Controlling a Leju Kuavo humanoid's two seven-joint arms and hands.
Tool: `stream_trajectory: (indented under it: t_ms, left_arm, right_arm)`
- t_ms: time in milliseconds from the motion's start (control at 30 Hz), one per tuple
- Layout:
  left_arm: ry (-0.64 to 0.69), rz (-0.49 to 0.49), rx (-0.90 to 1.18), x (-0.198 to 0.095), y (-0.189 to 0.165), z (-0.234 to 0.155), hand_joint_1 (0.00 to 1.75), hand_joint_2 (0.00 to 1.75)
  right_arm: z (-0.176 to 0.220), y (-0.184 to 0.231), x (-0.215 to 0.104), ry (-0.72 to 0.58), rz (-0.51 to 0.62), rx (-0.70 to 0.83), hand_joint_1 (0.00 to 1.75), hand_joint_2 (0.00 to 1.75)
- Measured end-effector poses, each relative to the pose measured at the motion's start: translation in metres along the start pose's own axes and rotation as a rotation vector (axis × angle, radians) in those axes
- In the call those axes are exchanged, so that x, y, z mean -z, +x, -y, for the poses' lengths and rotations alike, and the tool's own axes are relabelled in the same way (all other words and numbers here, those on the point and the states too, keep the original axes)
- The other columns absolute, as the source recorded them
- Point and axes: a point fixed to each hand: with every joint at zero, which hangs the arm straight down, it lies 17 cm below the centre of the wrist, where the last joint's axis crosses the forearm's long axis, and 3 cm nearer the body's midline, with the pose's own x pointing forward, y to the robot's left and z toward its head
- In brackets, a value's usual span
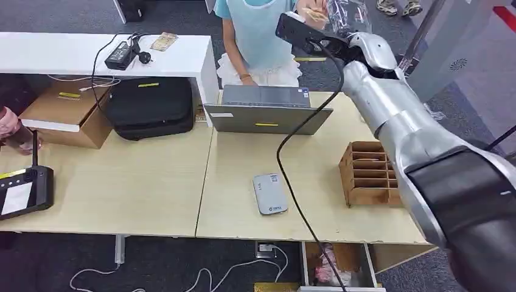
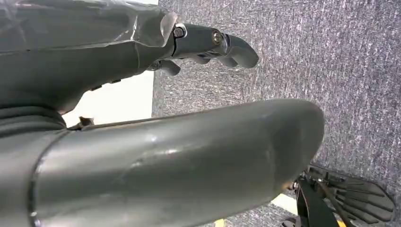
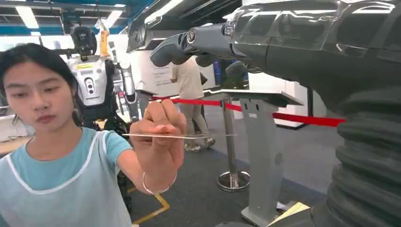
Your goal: Pass the card to the sensor for recognition and then transmit it.
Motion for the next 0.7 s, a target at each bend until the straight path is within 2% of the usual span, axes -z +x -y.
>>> stream_trajectory:
  t_ms: [367, 533, 600, 633, 667, 700]
  left_arm:
    - [0.001, -0.014, -0.003, 0.000, -0.002, 0.000, 0.00, 0.00]
    - [0.021, -0.055, -0.025, 0.000, -0.008, -0.004, 0.00, 0.00]
    - [0.027, -0.062, -0.034, 0.000, -0.009, -0.005, 0.00, 0.00]
    - [0.031, -0.066, -0.036, 0.000, -0.009, -0.005, 0.00, 0.00]
    - [0.032, -0.067, -0.038, 0.000, -0.010, -0.005, 0.00, 0.00]
    - [0.033, -0.067, -0.039, 0.000, -0.010, -0.005, 0.00, 0.00]
  right_arm:
    - [-0.008, 0.004, -0.001, 0.008, -0.022, -0.023, 0.00, 1.75]
    - [-0.012, 0.013, -0.001, 0.017, -0.022, -0.027, 0.00, 1.75]
    - [-0.014, 0.017, 0.000, 0.022, -0.023, -0.027, 0.31, 1.75]
    - [-0.015, 0.018, 0.000, 0.025, -0.025, -0.027, 0.33, 1.75]
    - [-0.016, 0.020, 0.000, 0.027, -0.024, -0.027, 0.42, 1.75]
    - [-0.016, 0.020, 0.000, 0.029, -0.029, -0.028, 0.72, 1.75]
